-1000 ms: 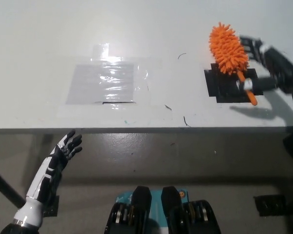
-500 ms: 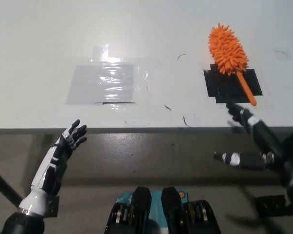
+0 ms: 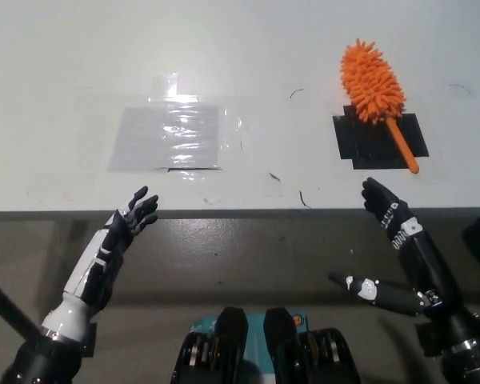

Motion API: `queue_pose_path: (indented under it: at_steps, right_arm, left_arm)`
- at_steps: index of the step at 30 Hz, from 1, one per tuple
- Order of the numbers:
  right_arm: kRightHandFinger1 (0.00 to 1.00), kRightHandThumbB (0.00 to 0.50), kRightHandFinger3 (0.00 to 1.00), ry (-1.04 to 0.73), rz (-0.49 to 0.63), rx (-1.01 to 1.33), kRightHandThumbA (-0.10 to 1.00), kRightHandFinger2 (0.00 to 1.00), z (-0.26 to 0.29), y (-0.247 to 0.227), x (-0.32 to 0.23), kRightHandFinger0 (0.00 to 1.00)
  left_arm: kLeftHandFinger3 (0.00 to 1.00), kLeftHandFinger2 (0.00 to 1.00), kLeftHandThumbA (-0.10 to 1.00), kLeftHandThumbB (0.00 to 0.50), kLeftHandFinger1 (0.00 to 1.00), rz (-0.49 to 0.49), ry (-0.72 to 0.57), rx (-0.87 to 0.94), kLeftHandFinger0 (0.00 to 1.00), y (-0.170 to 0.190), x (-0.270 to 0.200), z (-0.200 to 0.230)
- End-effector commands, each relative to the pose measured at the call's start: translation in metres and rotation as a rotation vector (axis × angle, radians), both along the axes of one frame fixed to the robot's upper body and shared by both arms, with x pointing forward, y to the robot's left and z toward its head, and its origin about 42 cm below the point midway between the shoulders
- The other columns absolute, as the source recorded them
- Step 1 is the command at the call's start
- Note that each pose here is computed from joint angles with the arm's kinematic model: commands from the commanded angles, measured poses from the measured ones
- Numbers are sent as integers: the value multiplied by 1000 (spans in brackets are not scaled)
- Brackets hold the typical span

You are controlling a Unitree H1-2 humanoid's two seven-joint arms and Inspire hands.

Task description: The robot uses it right hand to pick up an extended orange duster kept in the middle of the desk and presses its handle against the desk to collapse it

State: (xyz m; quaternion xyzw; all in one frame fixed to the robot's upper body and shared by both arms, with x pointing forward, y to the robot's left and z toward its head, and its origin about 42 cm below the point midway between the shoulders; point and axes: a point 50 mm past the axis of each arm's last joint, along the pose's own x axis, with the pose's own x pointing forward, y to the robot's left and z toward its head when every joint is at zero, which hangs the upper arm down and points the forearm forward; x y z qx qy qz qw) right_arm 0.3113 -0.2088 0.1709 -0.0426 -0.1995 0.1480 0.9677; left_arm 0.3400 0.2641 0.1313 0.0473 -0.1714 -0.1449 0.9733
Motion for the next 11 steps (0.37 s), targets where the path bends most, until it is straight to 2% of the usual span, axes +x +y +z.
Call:
queue_pose_path:
  at_steps: [1,11]
  right_arm:
    - [1000,208,1000,-216,-88,201,1000,1000,14,-6,5,1000]
    - [1000,194,1000,-159,-127,202,1000,1000,-12,-15,15,1000]
  left_arm:
    - [1000,1000,1000,289,1000,-52,-77,47,1000,5,11,21]
    - [1000,1000,1000,287,1000,-51,-63,58,1000,9,1,11]
